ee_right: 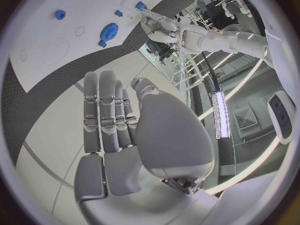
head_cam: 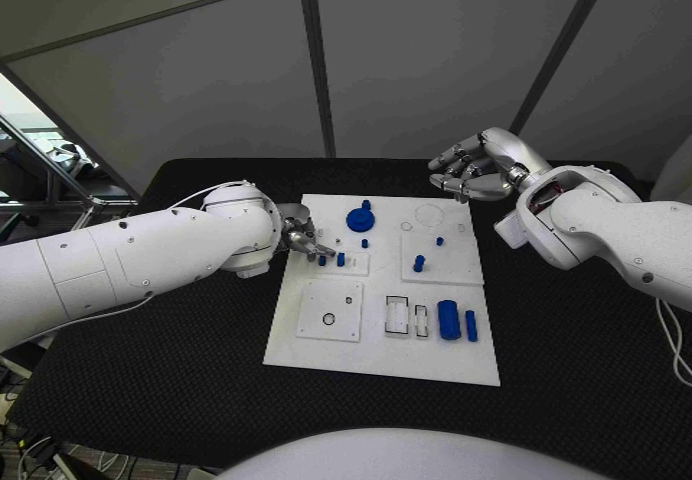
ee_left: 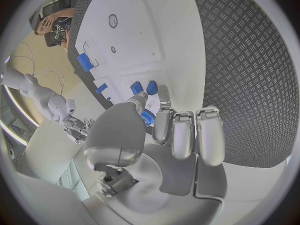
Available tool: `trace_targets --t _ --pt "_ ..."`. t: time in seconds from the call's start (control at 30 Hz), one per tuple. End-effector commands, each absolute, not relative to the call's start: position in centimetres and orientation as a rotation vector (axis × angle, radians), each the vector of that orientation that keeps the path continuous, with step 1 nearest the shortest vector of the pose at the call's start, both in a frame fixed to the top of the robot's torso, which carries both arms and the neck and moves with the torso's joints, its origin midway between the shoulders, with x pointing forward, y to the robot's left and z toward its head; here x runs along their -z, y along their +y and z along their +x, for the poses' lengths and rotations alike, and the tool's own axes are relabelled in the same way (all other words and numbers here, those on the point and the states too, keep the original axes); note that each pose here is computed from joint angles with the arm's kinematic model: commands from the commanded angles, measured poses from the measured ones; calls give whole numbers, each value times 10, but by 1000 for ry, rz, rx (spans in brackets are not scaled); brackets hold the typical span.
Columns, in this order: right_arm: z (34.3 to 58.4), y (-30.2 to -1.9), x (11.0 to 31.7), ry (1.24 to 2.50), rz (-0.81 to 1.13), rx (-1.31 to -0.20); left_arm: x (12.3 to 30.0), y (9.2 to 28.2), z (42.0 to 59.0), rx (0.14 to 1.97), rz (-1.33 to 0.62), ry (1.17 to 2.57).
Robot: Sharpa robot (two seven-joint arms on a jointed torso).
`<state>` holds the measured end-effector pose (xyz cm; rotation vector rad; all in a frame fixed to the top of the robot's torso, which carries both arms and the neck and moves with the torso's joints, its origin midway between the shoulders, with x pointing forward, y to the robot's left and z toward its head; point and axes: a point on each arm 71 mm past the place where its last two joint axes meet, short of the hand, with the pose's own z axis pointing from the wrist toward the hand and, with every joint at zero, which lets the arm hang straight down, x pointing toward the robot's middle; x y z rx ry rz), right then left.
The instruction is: Assemble the parts on the task board
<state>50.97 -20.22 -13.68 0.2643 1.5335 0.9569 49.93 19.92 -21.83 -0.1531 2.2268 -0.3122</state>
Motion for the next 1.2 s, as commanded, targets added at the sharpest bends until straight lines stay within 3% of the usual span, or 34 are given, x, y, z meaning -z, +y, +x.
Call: trace_targets --t 0.03,0.67,0.97,1.2 --pt "510 -201 135 1527 256 -966 217 199 500 302 -151 2226" --pt "510 -202 135 1527 259 -963 182 207 516 600 -369 1973" --pt "511 -202 136 1527 260 -962 165 184 518 836 -206 1799" --pt "511 -201 136 1527 258 -964 173 165 516 832 14 1736"
